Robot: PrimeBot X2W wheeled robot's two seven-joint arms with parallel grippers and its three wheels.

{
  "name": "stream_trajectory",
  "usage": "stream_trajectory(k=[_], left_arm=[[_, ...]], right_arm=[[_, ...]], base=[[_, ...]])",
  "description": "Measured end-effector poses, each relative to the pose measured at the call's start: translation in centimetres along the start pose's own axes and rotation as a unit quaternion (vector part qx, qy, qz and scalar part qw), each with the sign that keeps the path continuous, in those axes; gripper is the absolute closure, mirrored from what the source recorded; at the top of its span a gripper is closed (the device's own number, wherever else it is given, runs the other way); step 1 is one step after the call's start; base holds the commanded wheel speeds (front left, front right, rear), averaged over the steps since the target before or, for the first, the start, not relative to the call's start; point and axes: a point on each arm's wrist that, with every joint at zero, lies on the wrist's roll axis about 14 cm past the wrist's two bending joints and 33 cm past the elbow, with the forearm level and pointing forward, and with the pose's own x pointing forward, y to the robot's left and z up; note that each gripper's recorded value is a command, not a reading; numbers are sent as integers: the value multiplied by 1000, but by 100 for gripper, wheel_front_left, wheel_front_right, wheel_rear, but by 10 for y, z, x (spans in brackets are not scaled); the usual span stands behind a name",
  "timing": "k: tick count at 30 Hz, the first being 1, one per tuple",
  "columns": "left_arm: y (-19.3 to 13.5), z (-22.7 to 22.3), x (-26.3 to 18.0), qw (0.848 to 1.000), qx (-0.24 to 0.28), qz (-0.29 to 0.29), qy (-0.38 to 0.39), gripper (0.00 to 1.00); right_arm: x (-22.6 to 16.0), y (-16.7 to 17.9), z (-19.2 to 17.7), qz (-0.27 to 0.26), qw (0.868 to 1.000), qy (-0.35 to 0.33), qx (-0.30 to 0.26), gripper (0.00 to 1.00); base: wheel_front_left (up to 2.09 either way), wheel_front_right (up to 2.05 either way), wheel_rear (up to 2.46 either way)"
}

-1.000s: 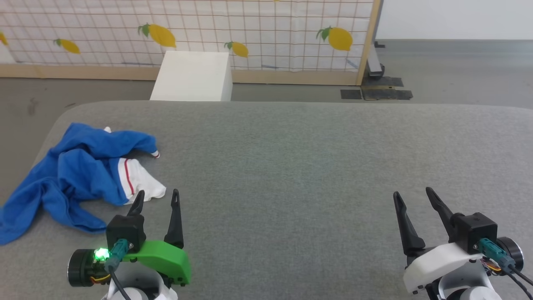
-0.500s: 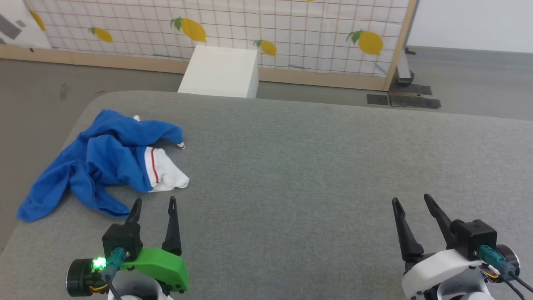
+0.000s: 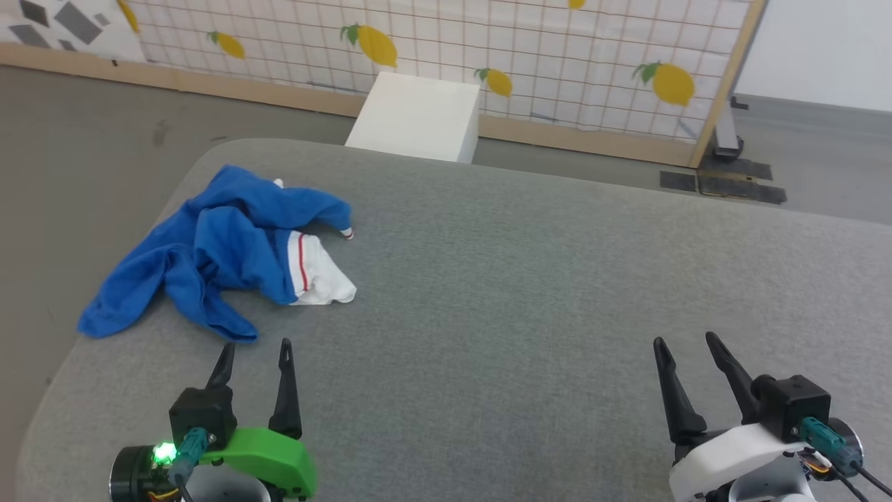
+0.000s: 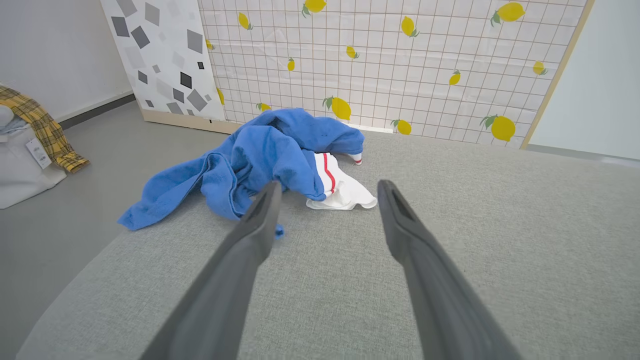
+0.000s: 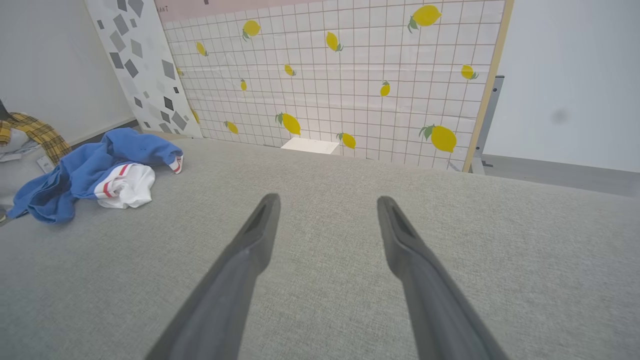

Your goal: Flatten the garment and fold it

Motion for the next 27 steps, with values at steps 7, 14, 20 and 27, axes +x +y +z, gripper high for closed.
stream_trajectory(k=[7,14,20,27], left_arm=[[16,-2,-9,1000,1,23,0,0],[30,-4,-21,999,0,48,0,0],[40,-4,-28,998,-2,67,-3,0],[52,-7,-40,996,-8,89,-3,0]], right_arm=[[7,12,-4,19,1000,1,9,0],[13,26,-7,40,999,4,17,0],[16,35,-11,53,998,5,25,0],[18,46,-17,69,997,11,33,0]], base=[[0,0,0],[0,0,0],[0,0,0],[0,0,0]])
